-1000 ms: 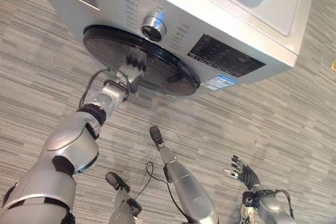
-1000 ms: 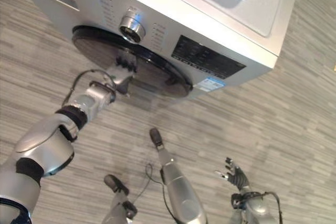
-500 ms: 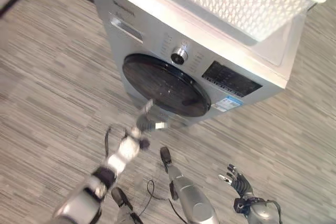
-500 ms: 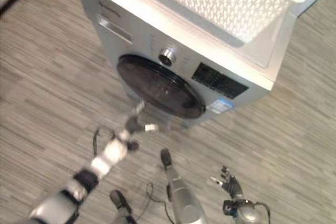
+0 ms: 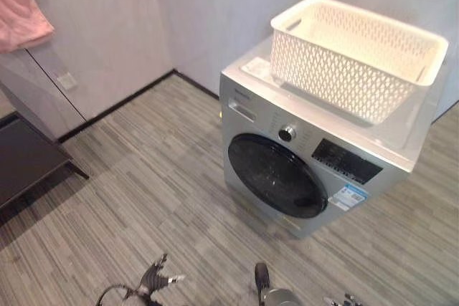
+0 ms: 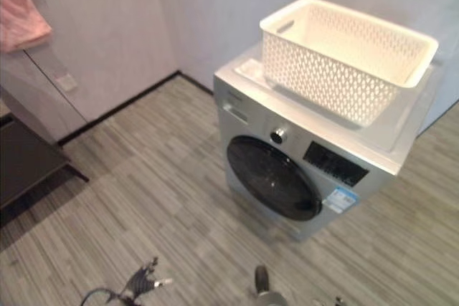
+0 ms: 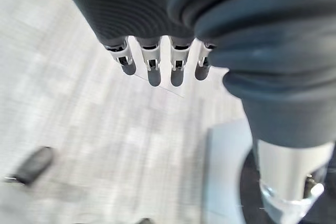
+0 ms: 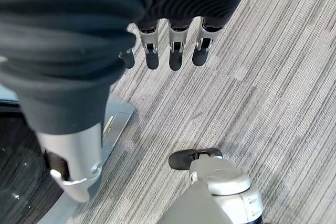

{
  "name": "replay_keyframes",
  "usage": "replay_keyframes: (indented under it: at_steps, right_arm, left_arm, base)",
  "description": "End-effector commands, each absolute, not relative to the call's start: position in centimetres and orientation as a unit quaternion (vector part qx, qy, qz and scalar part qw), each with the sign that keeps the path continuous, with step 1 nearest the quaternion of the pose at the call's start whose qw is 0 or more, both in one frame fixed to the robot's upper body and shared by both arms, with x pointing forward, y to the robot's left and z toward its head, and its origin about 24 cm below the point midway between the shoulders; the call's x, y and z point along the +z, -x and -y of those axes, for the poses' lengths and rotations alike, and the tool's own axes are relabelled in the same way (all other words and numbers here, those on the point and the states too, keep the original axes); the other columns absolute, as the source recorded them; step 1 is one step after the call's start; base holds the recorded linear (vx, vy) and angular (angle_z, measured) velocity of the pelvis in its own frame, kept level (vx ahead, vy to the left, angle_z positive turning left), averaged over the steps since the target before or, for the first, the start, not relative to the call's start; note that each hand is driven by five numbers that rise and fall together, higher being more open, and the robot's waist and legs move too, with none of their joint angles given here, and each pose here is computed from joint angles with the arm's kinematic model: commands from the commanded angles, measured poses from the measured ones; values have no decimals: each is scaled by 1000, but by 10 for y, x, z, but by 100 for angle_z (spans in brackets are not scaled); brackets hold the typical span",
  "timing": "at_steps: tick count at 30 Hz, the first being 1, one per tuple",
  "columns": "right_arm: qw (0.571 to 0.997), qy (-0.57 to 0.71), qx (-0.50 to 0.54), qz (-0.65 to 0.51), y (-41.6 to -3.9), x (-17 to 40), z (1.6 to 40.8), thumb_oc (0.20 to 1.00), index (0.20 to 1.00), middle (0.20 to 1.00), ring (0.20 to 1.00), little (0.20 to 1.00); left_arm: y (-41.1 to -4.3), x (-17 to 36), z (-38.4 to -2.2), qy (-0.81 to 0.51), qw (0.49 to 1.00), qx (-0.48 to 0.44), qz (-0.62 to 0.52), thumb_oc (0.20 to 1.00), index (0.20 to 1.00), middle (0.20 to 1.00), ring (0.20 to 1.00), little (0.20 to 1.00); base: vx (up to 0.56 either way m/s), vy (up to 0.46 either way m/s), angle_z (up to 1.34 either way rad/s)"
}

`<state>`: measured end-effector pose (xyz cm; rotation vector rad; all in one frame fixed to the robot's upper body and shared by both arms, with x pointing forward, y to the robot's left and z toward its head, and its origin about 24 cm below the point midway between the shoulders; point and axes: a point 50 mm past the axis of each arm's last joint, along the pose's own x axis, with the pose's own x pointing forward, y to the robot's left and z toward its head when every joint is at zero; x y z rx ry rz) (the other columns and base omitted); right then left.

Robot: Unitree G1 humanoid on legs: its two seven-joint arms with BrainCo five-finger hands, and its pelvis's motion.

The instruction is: Grab the laundry basket,head to the washer,open it,put in the laundry and shut it.

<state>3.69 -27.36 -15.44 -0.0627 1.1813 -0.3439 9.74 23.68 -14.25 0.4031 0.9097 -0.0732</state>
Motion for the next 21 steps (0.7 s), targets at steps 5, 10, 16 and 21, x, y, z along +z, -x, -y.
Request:
replay_keyframes:
  at_steps: [5,10,16,21]
  right_arm:
    - [816,33,-173,-550,-61,-157,267,1000,1000,1000,1000,1000]
    - [831,40,-147,-535,-81,-155,260,1000,1000,1000,1000,1000]
    - [836,52,-122,-532,-91,-155,254,1000,1000,1000,1000,1000]
    - [853,62,-94,-509,-119,-150,245,1000,1000,1000,1000,1000]
  left_arm:
    - [-93,-150,-244,-190,861,27,-471,1000,1000,1000,1000,1000]
    - [-104,-150,-232,-202,866,-9,-458,1000,1000,1000,1000,1000]
    - [-115,-149,-216,-225,867,-70,-440,1000,1000,1000,1000,1000]
    - [-122,-148,-209,-248,863,-115,-426,1000,1000,1000,1000,1000]
  base:
    - [-51,128,6]
    - [-142,229,10]
    - [-141,324,-4]
    - [-178,207,-75]
